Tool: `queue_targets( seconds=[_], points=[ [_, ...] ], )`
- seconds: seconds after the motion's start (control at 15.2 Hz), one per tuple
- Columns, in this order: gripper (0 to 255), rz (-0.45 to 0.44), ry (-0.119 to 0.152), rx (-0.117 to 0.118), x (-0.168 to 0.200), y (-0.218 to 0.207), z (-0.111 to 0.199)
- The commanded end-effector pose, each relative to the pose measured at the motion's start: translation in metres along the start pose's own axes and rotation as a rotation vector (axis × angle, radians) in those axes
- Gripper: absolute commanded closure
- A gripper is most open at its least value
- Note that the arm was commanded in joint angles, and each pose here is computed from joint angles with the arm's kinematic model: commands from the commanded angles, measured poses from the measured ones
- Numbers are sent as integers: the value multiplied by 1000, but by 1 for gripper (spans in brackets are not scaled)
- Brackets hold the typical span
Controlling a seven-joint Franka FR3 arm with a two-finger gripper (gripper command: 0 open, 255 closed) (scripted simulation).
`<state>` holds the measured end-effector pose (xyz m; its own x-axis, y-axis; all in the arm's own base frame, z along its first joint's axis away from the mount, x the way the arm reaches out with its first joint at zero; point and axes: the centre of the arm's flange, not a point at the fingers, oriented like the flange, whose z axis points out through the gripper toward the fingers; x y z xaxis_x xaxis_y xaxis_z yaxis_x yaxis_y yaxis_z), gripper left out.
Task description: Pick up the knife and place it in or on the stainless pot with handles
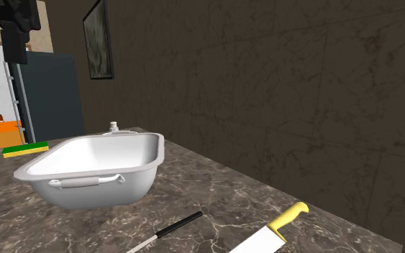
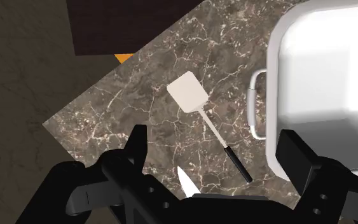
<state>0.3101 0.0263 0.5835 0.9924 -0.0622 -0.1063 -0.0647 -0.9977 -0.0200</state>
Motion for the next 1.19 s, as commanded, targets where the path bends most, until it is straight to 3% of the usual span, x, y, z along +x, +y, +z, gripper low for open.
queue_targets(
  seconds=[0.0, 1.12],
  points=[
    [0, 0, 0, 0, 0, 0, 0],
    [0, -345, -21, -87, 203, -26, 96]
  ],
)
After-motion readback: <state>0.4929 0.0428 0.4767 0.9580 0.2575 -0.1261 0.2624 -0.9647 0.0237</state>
